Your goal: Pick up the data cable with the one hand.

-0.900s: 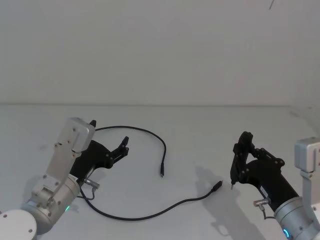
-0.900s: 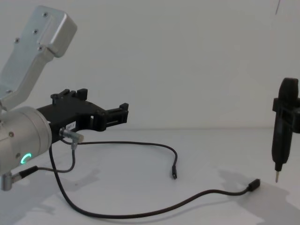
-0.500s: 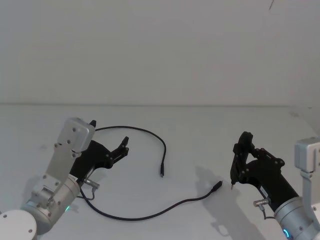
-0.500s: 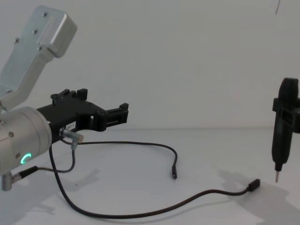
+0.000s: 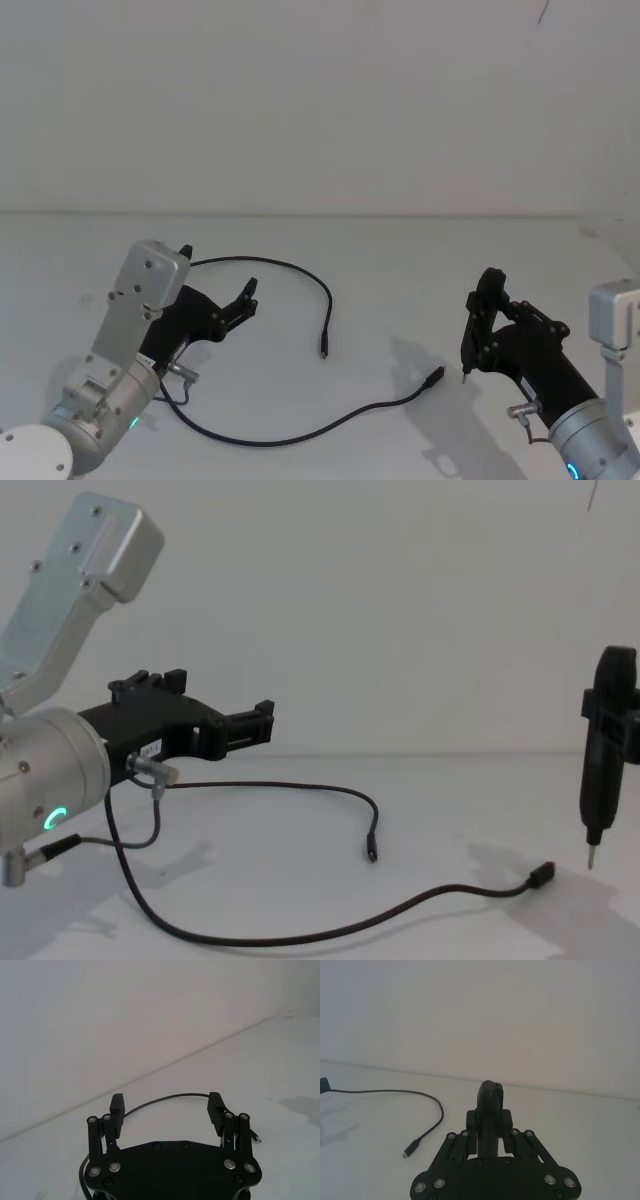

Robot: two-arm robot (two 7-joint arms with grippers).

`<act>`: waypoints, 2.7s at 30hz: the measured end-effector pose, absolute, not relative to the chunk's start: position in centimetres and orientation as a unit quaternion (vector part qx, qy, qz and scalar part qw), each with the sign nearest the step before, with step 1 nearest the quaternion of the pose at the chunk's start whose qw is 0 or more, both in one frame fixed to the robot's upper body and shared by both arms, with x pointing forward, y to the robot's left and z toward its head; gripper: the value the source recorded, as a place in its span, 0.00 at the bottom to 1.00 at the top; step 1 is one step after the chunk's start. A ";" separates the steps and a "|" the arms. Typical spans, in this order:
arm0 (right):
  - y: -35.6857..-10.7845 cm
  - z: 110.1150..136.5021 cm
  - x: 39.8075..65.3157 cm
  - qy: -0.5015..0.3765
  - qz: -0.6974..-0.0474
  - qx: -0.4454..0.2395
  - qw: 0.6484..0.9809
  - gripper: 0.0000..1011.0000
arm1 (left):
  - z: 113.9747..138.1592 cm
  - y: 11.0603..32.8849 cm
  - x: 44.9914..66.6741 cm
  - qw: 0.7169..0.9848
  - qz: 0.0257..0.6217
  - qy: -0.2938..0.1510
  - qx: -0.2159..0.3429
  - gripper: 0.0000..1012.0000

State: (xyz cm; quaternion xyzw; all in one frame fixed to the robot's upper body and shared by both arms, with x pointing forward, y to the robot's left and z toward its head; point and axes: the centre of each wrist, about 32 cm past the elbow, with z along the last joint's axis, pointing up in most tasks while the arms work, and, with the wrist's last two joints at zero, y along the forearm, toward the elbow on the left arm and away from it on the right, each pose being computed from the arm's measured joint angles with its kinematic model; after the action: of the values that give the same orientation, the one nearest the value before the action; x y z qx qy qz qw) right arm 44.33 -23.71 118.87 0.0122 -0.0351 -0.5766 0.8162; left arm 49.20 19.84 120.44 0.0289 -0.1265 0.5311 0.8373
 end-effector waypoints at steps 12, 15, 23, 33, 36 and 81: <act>-23.7 118.9 44.3 -0.035 -0.577 0.012 0.816 0.28 | 120.4 19.8 49.2 0.837 0.531 -0.126 0.029 0.99; -23.7 118.9 44.3 -0.035 -0.577 0.012 0.816 0.28 | 120.4 19.8 49.2 0.837 0.531 -0.126 0.029 0.99; -23.7 118.9 44.3 -0.035 -0.577 0.012 0.816 0.28 | 120.4 19.8 49.2 0.837 0.531 -0.126 0.029 0.99; -23.7 118.9 44.3 -0.035 -0.577 0.012 0.816 0.28 | 120.5 19.8 49.2 0.839 0.528 -0.127 0.030 0.99; -23.7 118.9 44.3 -0.035 -0.577 0.012 0.816 0.28 | 120.6 19.9 49.3 0.844 0.520 -0.129 0.032 0.99; -23.7 118.9 44.3 -0.035 -0.577 0.012 0.816 0.28 | 126.0 16.8 52.0 0.940 0.272 -0.018 0.207 0.99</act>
State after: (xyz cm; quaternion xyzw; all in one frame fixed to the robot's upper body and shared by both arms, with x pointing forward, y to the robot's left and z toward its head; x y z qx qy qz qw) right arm 44.33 -23.71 118.88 0.0122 -0.0351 -0.5766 0.8162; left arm 52.03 16.78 125.97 0.2073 -0.0177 0.2720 0.9395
